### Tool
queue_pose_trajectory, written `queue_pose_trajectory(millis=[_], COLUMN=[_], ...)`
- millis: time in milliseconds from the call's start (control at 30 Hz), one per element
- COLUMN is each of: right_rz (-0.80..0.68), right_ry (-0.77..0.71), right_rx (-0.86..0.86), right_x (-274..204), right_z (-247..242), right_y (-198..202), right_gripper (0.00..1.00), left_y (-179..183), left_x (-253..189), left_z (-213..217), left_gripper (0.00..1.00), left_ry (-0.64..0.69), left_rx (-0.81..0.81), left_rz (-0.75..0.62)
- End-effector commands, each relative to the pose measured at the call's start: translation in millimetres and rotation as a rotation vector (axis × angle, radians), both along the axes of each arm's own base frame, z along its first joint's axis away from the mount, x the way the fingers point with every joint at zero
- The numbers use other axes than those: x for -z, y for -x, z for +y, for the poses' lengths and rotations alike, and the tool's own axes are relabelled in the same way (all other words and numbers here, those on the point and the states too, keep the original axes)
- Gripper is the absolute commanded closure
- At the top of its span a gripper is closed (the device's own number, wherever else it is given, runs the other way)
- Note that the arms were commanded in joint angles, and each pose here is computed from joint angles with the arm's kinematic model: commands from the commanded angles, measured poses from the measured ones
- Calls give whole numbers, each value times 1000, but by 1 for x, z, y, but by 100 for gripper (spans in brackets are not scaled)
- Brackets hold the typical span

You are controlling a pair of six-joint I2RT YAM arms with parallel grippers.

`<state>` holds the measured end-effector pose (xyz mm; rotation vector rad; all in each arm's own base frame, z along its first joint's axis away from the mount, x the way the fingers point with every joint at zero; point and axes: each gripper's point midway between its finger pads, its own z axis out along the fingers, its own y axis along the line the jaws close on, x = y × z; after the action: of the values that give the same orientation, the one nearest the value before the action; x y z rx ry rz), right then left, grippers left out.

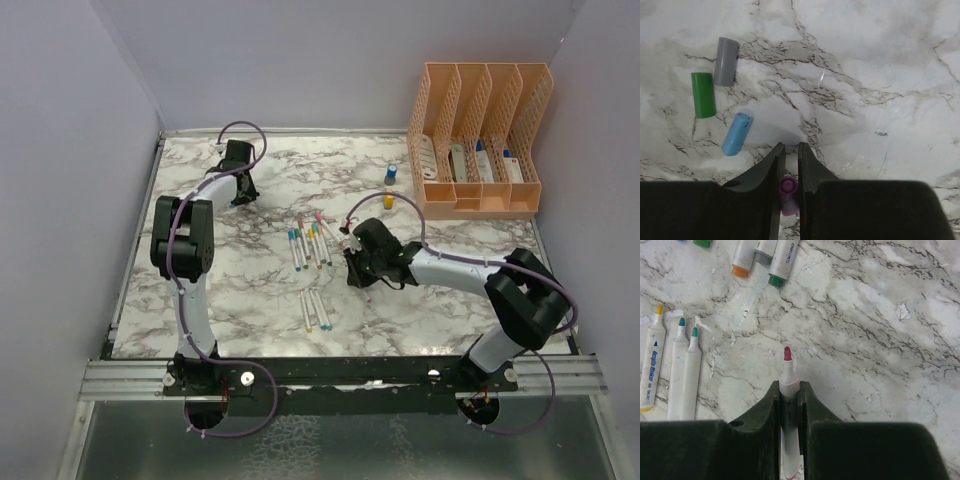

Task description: Open the pen caps

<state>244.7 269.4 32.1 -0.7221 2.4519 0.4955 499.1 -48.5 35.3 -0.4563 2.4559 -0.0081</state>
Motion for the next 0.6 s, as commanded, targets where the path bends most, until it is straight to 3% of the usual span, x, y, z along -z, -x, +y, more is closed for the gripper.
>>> queue_pose_trajectory(millis=[0,267,467,567], right_rz=[-22,17,54,75], right_ry=[-17,-41,-47,-44], right_rx=[6,-12,-17,-1], right_x=[-7,-3,3,7], right_z=[16,35,49,53], right_y=[-7,13,28,31], right_gripper=[99,99,99,91], left_y=[5,7,7,9], left_x=[13,6,-30,-53], left_z=[10,16,11,2], left_gripper=[92,49,44,44], left_ry=[-19,-7,41,93], left_rx=[-8,-21,-21,-2], left_rz=[32,21,-54,-114])
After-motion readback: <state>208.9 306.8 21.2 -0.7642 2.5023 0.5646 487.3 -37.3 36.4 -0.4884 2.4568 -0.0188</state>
